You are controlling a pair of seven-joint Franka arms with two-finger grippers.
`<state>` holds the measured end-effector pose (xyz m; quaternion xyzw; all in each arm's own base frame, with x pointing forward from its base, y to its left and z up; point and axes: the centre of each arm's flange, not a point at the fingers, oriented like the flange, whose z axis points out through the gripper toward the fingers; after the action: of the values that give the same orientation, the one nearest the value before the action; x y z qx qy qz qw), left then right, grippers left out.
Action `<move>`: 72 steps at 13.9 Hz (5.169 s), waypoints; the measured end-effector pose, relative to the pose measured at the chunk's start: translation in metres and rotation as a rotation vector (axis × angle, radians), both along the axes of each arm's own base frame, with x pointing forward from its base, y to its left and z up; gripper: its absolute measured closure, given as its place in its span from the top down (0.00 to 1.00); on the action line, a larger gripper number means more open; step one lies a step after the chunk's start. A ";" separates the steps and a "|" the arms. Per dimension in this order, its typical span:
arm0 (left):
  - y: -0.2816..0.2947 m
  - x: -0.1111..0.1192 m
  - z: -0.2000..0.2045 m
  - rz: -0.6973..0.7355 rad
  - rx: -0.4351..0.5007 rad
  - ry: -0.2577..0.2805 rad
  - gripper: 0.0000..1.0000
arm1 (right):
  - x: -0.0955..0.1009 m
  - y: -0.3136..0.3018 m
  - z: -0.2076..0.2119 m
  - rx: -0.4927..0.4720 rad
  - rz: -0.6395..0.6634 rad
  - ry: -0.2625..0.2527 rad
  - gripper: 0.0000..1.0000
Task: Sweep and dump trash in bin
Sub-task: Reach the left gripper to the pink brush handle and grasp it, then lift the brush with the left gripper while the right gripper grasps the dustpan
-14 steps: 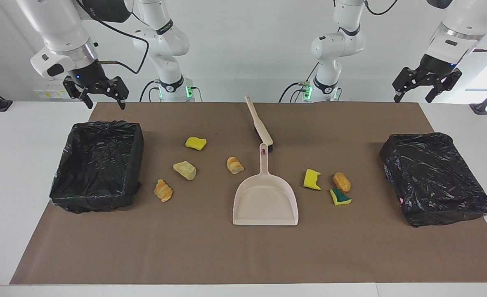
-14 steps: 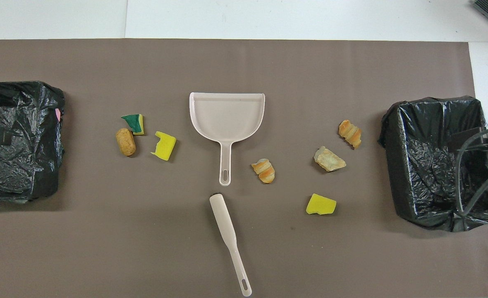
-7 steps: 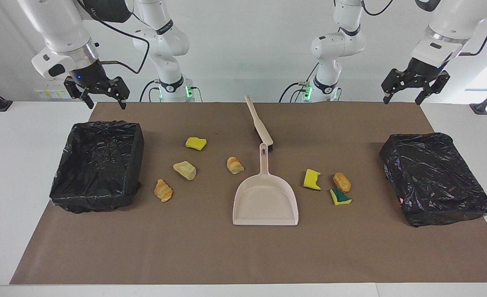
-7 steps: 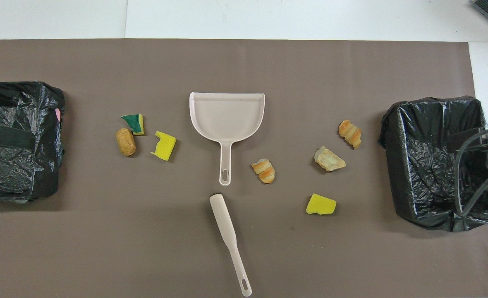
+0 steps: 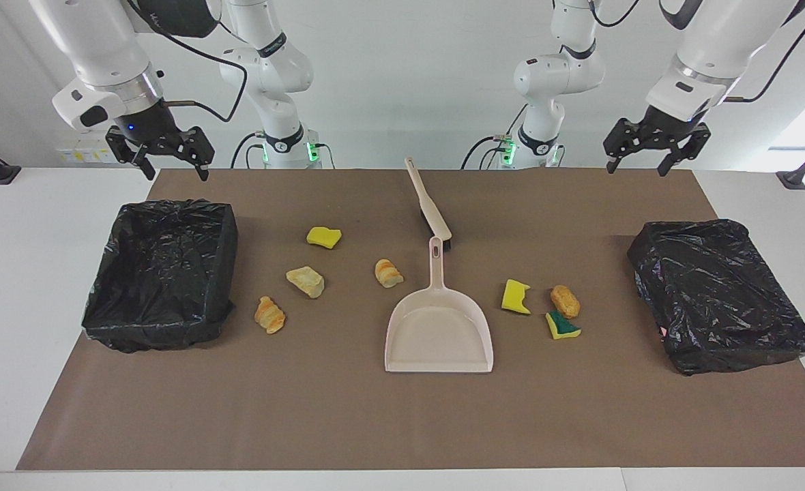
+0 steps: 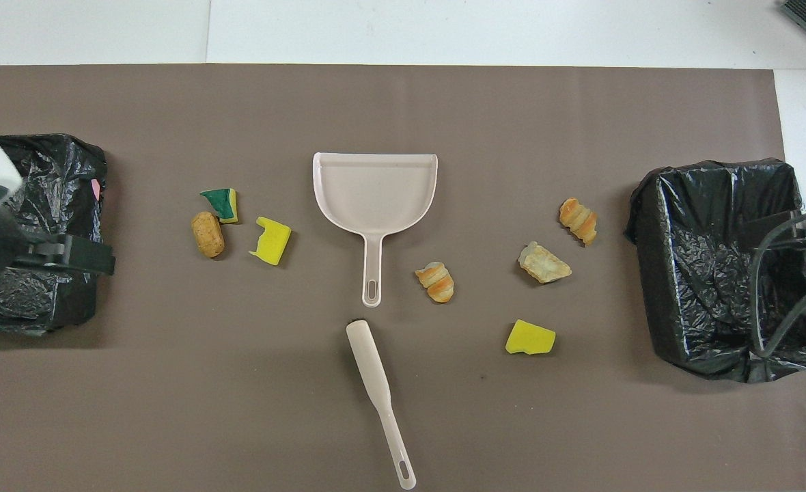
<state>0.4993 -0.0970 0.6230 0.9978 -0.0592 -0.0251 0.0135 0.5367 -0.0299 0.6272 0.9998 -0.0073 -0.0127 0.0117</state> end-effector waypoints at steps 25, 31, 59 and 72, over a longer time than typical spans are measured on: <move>-0.316 -0.233 -0.284 0.372 0.040 0.118 1.00 | -0.003 0.000 -0.003 0.000 -0.001 0.007 1.00; -0.327 -0.253 -0.288 0.338 0.046 0.118 1.00 | -0.003 -0.001 -0.003 0.000 -0.002 0.007 1.00; -0.037 -0.061 -0.120 0.011 0.096 0.112 0.26 | -0.002 0.256 -0.142 0.070 -0.045 -0.108 1.00; 0.073 0.055 -0.161 -0.106 0.069 0.007 0.26 | -0.016 0.450 -0.267 0.000 0.046 -0.227 0.87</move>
<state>0.5540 -0.0240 0.4621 0.9931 -0.1110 -0.0314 -0.0222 0.5203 0.4202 0.3601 0.9947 0.0146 0.1008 0.0111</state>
